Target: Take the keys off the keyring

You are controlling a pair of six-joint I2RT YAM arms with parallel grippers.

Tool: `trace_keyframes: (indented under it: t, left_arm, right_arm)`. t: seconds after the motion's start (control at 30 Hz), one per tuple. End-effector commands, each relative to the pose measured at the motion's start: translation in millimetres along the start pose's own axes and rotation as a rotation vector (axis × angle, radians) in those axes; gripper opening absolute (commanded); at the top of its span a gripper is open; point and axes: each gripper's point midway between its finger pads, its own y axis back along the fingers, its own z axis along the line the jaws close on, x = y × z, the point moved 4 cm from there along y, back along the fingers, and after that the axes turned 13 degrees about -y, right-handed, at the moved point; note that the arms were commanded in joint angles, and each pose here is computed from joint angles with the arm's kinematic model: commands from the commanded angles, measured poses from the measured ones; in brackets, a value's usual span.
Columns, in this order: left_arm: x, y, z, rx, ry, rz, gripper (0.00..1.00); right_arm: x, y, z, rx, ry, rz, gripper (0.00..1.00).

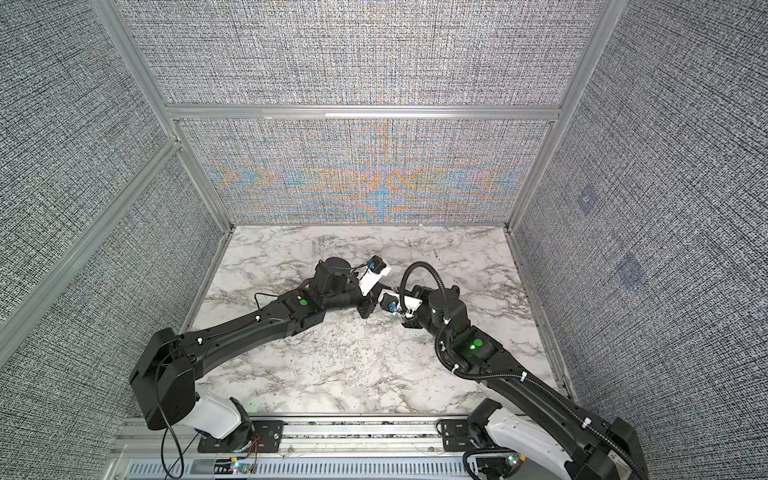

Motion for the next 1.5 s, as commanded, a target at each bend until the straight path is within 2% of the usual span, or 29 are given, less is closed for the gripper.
trace_keyframes:
  t: [0.0, 0.13, 0.4, 0.6, 0.83, 1.0, 1.47]
  left_arm:
    - [1.6, 9.3, 7.2, -0.055, 0.002, -0.004, 0.33]
    - [2.4, 23.4, 10.4, -0.09, -0.013, -0.028, 0.39]
    - [0.0, 37.1, 27.7, -0.155, -0.052, -0.038, 0.39]
    - [-7.7, 39.6, 33.4, -0.132, -0.094, -0.095, 0.4]
    - [-18.5, 34.7, 14.1, 0.017, -0.148, -0.231, 0.42]
    - [-24.8, 32.9, 5.1, 0.088, -0.184, -0.293, 0.43]
    - [-20.2, 30.4, -0.4, 0.108, -0.201, -0.36, 0.42]
  right_arm:
    - [-10.5, 4.5, 0.7, -0.107, -0.054, -0.083, 0.0]
    - [-9.0, 4.6, -0.3, -0.185, -0.074, -0.11, 0.0]
    - [-17.6, 7.1, 0.2, -0.342, -0.036, -0.161, 0.0]
    - [-22.6, 7.1, 1.6, -0.415, 0.008, -0.171, 0.0]
    - [-18.1, 4.7, 1.4, -0.426, 0.09, -0.137, 0.0]
    - [-31.5, 5.1, -8.8, -0.403, 0.149, -0.166, 0.0]
    - [-36.7, 2.6, -13.9, -0.397, 0.263, -0.179, 0.0]
